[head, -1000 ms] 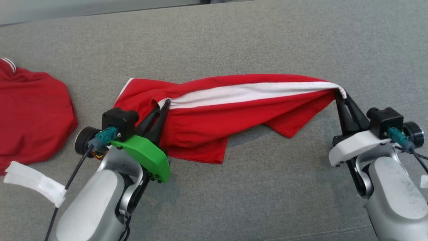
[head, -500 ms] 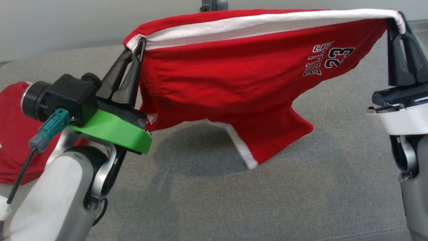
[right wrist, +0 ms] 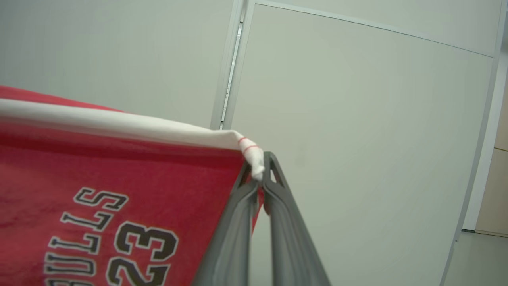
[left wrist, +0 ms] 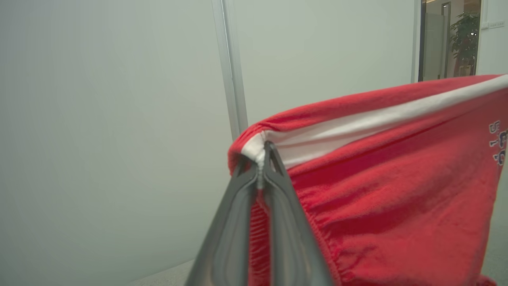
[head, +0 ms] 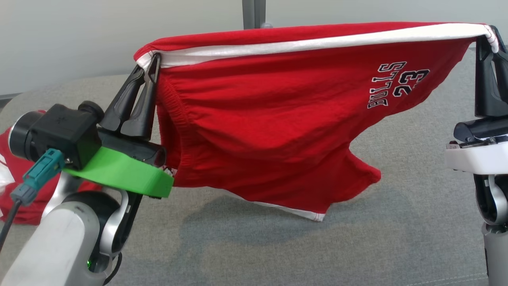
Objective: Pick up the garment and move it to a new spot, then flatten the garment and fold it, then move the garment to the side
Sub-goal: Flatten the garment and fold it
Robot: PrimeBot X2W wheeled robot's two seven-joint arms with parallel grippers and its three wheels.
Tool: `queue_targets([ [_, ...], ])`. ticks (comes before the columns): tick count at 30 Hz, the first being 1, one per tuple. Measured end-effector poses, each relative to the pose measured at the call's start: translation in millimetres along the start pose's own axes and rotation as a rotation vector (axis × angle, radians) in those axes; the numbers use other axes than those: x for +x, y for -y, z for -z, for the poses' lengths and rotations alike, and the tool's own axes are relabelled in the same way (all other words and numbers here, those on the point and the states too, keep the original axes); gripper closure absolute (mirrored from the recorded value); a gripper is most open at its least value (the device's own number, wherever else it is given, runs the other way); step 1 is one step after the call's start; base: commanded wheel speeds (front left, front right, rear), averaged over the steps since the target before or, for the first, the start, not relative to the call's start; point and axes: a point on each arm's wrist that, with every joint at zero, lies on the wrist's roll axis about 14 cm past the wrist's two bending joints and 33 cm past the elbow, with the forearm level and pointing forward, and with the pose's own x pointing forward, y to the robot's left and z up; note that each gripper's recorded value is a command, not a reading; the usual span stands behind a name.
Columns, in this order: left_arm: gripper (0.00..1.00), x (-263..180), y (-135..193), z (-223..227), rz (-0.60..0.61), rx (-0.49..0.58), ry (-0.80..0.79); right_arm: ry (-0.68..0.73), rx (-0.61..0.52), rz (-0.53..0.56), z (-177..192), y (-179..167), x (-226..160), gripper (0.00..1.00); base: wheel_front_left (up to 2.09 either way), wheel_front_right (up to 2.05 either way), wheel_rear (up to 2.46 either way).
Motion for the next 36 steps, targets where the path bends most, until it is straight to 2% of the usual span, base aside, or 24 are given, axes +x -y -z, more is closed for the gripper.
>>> queue_targets([
  [6, 1.00, 7, -1, 9, 0.006, -0.021, 0.004, -0.050, 0.048, -0.014, 22, -6, 5, 1.00, 0.00, 0.00, 0.00],
  [12, 1.00, 33, -10, 16, 0.023, -0.029, 0.037, -0.058, 0.085, -0.024, 43, -8, 32, 1.00, 0.00, 0.00, 0.00],
  [20, 1.00, 97, -33, 33, 0.035, -0.038, 0.087, -0.058, 0.137, -0.039, 78, -11, 99, 1.00, 0.00, 0.00, 0.00],
  [29, 1.00, 160, -65, 33, -0.015, -0.019, 0.178, 0.017, 0.254, -0.007, 87, -22, 182, 1.00, 0.00, 0.00, 0.00],
  [32, 1.00, 170, -81, 49, -0.056, -0.032, 0.146, -0.021, 0.286, -0.031, 101, -42, 194, 1.00, 0.00, 0.00, 0.00],
  [36, 1.00, 167, -89, 107, -0.092, -0.092, 0.003, -0.156, 0.322, -0.046, 146, -63, 185, 1.00, 0.00, 0.00, 0.00],
])
